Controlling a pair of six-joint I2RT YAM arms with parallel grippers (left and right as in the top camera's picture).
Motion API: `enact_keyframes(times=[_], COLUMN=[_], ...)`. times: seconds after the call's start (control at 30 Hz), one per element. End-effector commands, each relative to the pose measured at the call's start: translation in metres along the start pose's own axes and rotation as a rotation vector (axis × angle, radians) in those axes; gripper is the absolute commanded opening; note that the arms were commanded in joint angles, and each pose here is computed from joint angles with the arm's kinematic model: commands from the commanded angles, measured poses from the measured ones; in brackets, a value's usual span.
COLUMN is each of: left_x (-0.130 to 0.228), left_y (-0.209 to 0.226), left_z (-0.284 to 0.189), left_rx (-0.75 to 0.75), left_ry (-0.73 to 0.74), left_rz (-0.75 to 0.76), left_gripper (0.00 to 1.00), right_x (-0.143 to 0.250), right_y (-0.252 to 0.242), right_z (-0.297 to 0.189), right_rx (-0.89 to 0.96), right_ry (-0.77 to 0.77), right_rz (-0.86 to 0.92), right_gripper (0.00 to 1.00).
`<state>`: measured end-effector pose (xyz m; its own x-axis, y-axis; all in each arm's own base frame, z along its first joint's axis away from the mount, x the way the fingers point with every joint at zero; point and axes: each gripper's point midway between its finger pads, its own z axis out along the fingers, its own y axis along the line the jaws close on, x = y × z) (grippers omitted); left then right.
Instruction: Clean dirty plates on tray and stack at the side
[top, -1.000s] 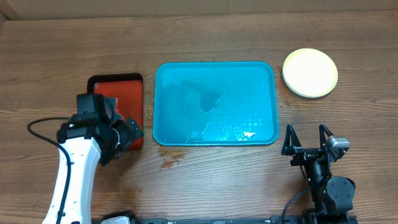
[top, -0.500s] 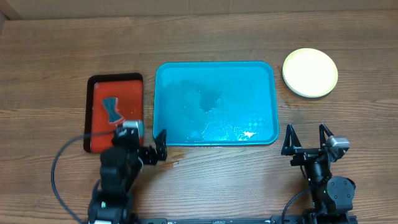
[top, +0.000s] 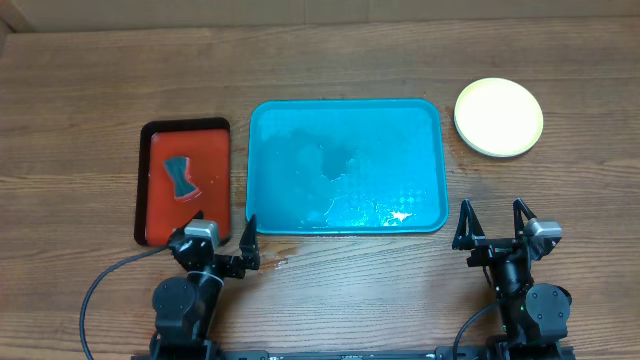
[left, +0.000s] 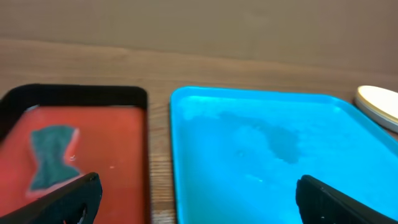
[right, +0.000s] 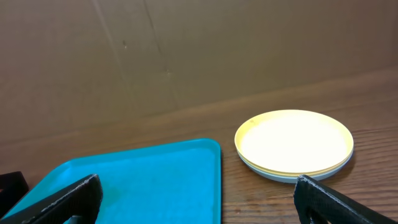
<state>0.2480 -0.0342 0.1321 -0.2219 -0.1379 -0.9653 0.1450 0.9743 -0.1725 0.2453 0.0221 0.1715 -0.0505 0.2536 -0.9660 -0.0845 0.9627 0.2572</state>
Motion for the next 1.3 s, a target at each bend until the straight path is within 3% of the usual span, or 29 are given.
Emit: enact_keyframes(times=[0.0, 0.27, 1.27], left_x=[-0.009, -0.028, -0.028], left_y=[0.011, 0.019, 0.020], left_z=[-0.004, -0.012, -0.012], left_rx=[-0.044, -0.094, -0.100], left_ry=[-0.060, -0.144, -0.141], left_rz=[0.014, 0.055, 0.095], left_gripper=[1.00, 1.00, 1.00], right_x=[0.002, 0.002, 0.002], right_y=[-0.002, -0.002, -0.002], right_z=[0.000, 0.000, 0.000], right_rx=[0.004, 0.004, 0.004], right_ry=[-0.004, -0.004, -0.004], right_rz=[-0.003, -0.003, -0.003], right_gripper=[1.00, 1.00, 1.00])
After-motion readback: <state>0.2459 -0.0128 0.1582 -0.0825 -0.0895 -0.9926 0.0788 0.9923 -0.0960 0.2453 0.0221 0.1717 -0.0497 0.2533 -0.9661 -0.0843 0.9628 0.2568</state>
